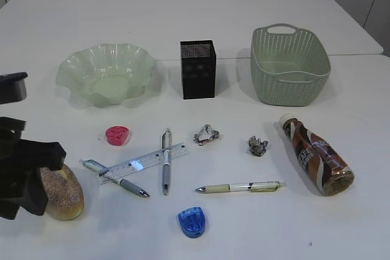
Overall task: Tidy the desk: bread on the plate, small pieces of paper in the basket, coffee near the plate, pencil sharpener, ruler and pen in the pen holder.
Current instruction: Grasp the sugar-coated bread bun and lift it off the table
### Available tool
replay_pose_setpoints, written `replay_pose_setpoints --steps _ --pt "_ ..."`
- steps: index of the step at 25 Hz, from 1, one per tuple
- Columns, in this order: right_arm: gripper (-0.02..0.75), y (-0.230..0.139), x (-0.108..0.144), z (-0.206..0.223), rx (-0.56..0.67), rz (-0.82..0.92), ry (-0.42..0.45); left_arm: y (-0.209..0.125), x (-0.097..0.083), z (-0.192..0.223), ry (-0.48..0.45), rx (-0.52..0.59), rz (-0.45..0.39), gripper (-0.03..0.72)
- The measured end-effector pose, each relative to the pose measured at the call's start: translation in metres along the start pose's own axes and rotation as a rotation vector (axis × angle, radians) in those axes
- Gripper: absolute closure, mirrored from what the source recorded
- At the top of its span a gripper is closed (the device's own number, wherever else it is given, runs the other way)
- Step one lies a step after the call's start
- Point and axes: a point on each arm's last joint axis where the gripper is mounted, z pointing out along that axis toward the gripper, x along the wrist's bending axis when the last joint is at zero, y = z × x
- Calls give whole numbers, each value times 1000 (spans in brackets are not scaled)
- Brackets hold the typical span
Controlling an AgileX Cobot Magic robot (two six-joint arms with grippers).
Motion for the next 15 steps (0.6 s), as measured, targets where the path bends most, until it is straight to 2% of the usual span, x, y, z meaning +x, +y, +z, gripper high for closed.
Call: replay_pose_setpoints --steps 4,7,9,11,13,15 --pt "367 0 0 0 0 0 0 8 -7 15 19 29 -49 444" --pt "367 0 0 0 2 0 0 18 -14 14 -1 2 -69 427" --pt "367 0 0 0 2 0 0 23 -19 9 -28 -36 -92 377" --pt "367 0 0 0 2 0 0 27 -21 5 -43 -60 -155 293" --pt "367 0 0 0 2 0 0 30 -21 5 -29 -75 -223 233" --pt "367 0 0 0 2 0 0 31 -19 10 8 -62 -282 209"
